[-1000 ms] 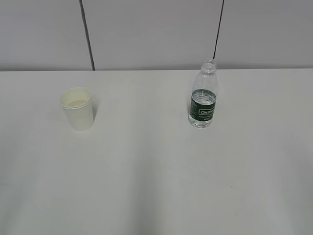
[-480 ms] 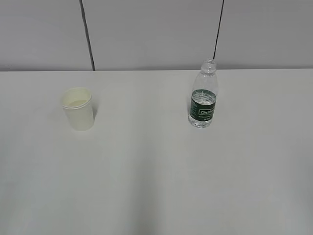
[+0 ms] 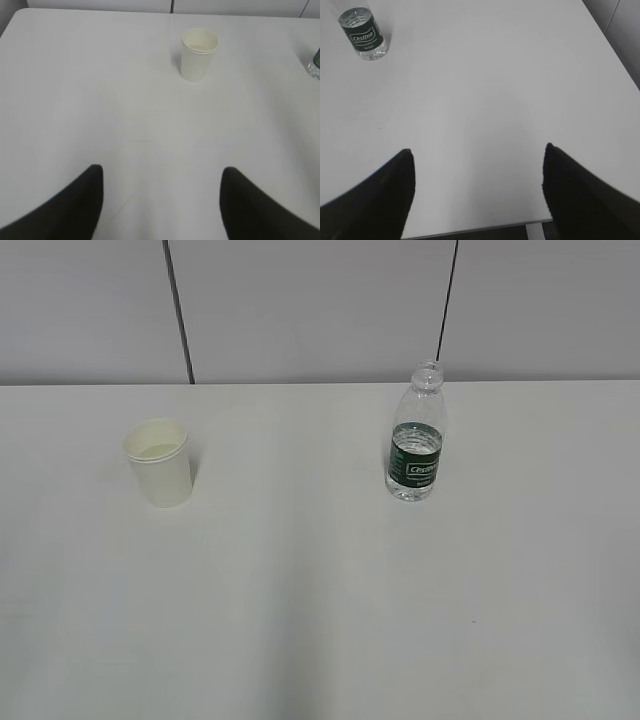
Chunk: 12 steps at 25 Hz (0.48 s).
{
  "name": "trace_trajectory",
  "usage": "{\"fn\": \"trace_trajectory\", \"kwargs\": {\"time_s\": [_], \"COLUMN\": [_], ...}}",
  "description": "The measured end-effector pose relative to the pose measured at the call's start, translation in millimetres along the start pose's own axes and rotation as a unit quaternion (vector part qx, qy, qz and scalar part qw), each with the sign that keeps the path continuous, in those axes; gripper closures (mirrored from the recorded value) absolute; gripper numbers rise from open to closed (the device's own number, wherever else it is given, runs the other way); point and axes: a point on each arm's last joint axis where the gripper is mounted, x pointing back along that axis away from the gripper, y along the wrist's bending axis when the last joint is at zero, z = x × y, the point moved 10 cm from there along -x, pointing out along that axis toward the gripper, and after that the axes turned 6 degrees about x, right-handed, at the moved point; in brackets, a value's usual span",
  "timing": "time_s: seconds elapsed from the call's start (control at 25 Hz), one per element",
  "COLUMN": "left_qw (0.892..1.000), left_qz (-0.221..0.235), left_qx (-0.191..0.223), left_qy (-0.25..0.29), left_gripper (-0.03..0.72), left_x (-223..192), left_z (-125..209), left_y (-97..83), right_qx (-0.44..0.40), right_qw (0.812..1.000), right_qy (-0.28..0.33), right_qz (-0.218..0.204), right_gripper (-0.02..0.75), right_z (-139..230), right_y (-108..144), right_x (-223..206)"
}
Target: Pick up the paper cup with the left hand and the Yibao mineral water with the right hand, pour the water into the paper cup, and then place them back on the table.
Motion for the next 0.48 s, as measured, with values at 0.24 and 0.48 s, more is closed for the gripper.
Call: {"fn": "trace_trajectory", "kwargs": {"time_s": [0.24, 0.48], "left_qw": [1.000, 1.000], "left_qz": [0.000, 0.000], "left_qx": [0.000, 0.000], "left_qy": [0.000, 0.000], "left_gripper": [0.241, 0.246], "left_x": [0.0, 0.0], "left_z": [0.0, 0.0], "left_y": [0.0, 0.0], "right_qx": [0.000, 0.000], "right_qw": [1.000, 1.000], "right_qy": [0.000, 0.000], "right_qz": [0.000, 0.000], "right_gripper": [0.152, 0.152], "right_z": [0.0, 0.0], "right_y": [0.0, 0.0], "right_x": [0.0, 0.0]}}
